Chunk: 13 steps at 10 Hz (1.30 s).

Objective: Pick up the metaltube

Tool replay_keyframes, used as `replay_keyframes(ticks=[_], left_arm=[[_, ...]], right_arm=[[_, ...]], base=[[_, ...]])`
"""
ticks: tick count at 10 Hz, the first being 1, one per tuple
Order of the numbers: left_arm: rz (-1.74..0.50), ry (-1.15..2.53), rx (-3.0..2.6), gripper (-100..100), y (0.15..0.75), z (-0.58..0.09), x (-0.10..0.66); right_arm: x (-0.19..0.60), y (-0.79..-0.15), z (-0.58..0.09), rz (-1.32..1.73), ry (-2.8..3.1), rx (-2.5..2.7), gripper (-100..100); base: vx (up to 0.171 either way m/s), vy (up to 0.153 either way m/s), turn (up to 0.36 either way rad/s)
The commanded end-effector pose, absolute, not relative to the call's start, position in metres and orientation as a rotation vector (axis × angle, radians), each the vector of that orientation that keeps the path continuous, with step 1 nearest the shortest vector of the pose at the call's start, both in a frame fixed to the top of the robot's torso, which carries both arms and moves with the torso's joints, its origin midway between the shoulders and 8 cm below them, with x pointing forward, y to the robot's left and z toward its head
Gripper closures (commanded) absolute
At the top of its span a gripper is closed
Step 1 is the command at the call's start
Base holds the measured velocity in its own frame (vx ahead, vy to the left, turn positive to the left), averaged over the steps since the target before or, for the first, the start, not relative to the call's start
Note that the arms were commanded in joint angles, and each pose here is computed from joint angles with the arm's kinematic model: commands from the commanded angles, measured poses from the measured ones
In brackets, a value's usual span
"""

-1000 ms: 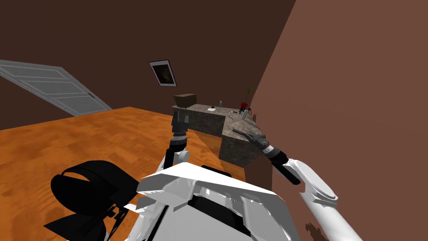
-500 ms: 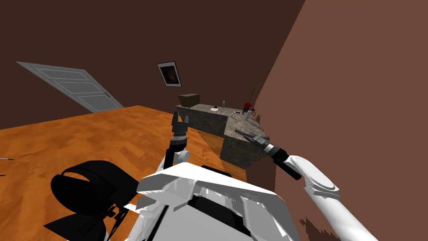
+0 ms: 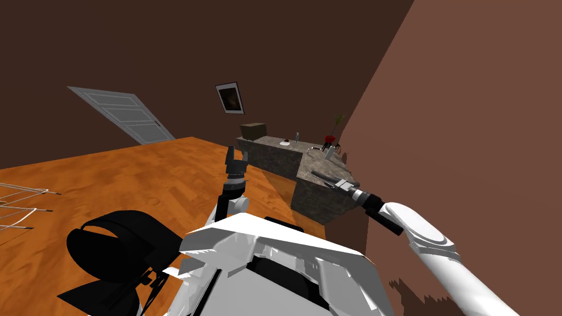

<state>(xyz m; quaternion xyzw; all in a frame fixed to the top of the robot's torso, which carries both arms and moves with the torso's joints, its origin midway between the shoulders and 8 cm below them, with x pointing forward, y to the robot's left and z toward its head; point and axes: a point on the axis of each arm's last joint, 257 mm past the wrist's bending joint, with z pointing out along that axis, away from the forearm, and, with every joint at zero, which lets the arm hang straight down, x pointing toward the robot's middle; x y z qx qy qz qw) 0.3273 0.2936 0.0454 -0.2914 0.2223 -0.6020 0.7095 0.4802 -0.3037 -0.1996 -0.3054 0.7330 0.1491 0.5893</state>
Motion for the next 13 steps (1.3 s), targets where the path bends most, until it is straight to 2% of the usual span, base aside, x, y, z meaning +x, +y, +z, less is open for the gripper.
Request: replay_keyframes(ticks=[1, 4, 10, 13], left_arm=[[-1.336, 0.493, -0.647, 0, 0.294, 0.045, 0.327], [-1.336, 0.493, -0.647, 0, 0.294, 0.045, 0.327], [-1.336, 0.493, -0.647, 0, 0.294, 0.045, 0.327], [-1.336, 0.493, -0.647, 0, 0.294, 0.045, 0.327]], right_arm=[[0.484, -0.326, -0.216, 0.262, 1.758, -0.773, -100], [0.486, -0.350, -0.230, 0.178, 1.806, -0.837, -100], [0.475, -0.469, -0.270, -0.158, 1.998, -1.082, -100], [0.468, -0.498, -0.276, -0.224, 2.044, -1.122, -100]], base=[[-0.006, -0.005, 0.161], [-0.002, -0.007, 0.119], [0.012, -0.008, 0.194], [0.017, -0.010, 0.114]])
